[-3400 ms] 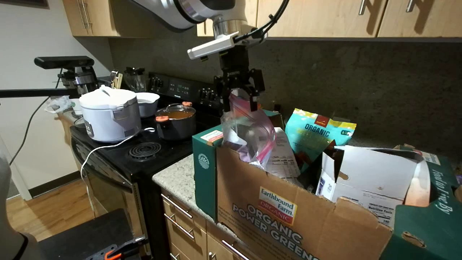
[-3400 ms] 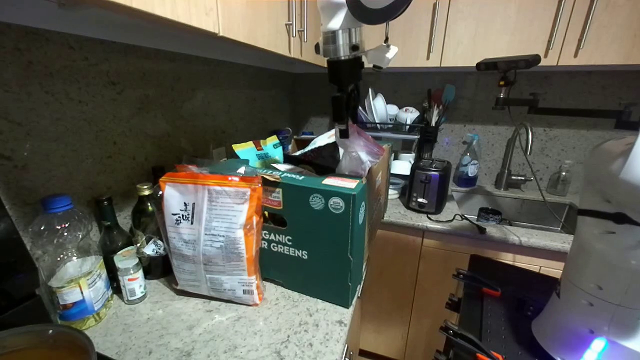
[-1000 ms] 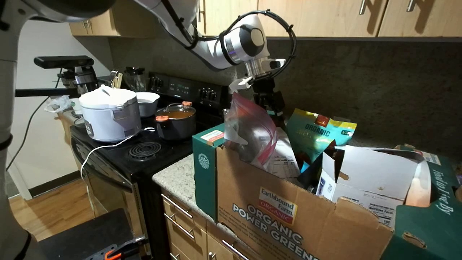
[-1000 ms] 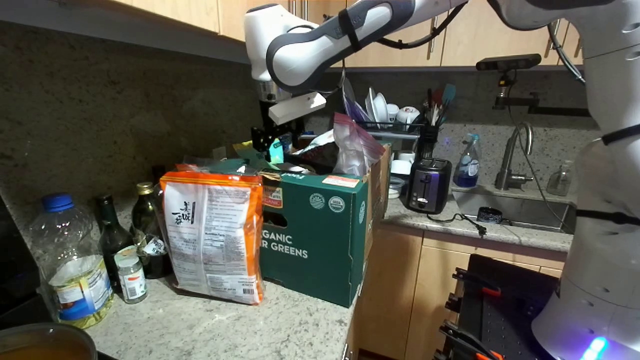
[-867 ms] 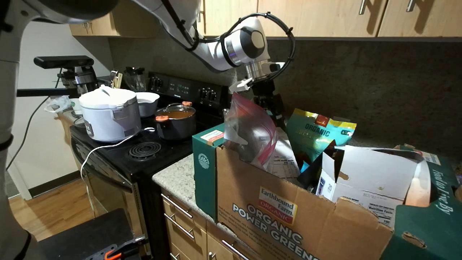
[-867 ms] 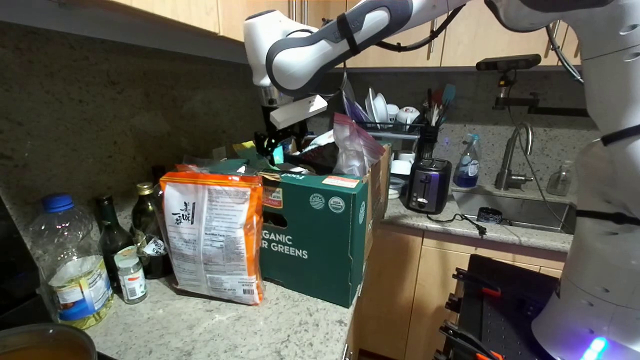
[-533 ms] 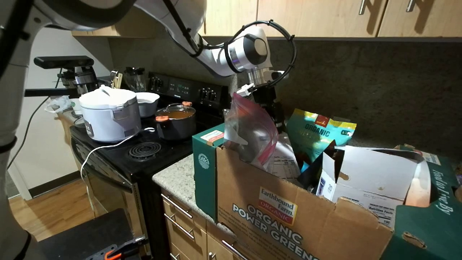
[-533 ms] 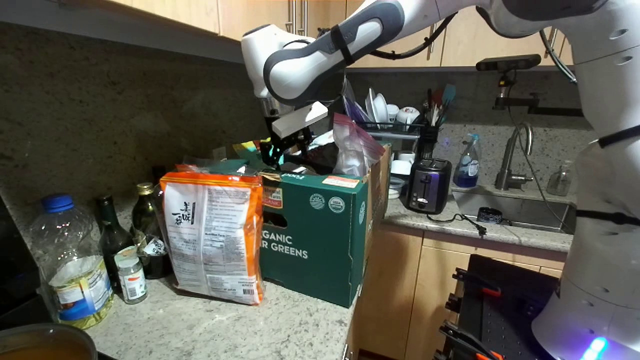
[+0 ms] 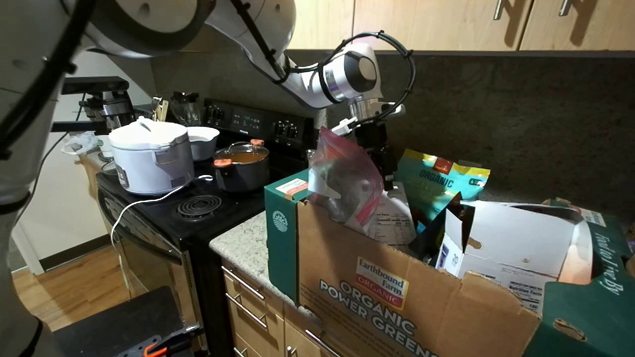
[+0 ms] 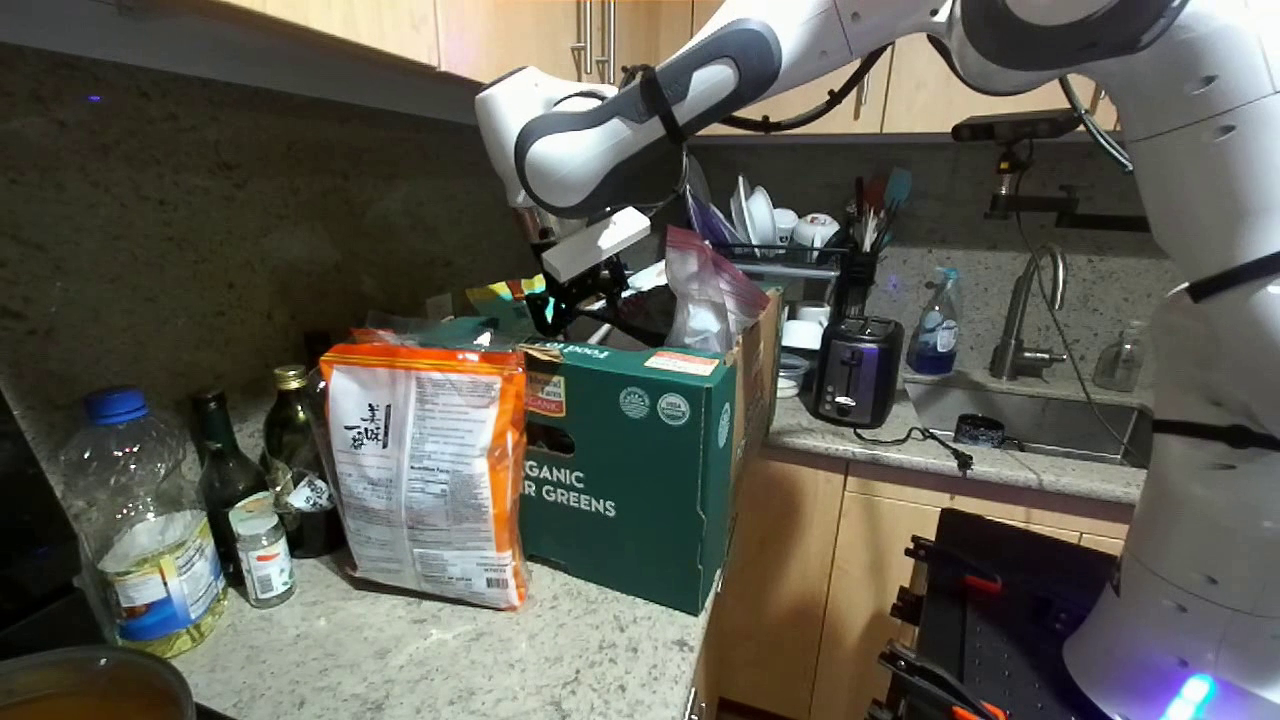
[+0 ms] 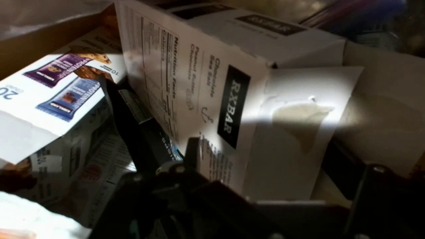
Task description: Pick up the white box, put it on the table and open it
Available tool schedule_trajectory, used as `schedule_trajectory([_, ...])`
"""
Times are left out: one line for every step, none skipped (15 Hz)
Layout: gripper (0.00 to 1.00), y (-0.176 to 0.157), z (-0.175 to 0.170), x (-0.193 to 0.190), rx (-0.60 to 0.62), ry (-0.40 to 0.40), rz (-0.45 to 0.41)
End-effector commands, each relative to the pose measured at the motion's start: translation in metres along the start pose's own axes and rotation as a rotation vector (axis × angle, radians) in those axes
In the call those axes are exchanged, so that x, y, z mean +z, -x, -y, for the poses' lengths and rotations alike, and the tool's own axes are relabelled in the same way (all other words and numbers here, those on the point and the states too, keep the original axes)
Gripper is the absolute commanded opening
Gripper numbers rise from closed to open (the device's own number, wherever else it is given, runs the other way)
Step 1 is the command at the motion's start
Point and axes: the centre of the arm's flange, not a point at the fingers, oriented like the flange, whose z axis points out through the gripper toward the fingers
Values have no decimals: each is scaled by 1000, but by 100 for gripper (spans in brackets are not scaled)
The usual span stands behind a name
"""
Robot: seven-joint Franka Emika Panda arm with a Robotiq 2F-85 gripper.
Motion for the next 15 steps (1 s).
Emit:
schedule_trajectory([60,-14,-11,-8,12,17,21])
schedule_trajectory([53,-15,-13,-10,14,19,21])
schedule_trajectory([44,-15,-15,-11,16,21,22])
schedule_trajectory([38,-16,-17,-11,16,24,23])
schedule_trajectory([31,-17,-20,-12,17,27,25])
schedule_trajectory([26,-18,-22,-12,18,30,28])
schedule_trajectory([18,-18,-24,-13,19,33,32])
schedule_trajectory([12,-18,-26,-13,20,36,35])
schedule_trajectory([4,-18,-29,-14,19,39,37])
schedule_trajectory([5,-18,-31,-15,16,40,37])
schedule_trajectory([6,-17,-33,-17,9,40,35])
schedule_trajectory([3,-16,-36,-20,2,40,37])
schedule_trajectory([2,-15,-40,-21,-6,39,39])
schedule_trajectory([0,-13,-44,-26,-15,36,36])
schedule_trajectory([1,-11,-48,-30,-17,32,29])
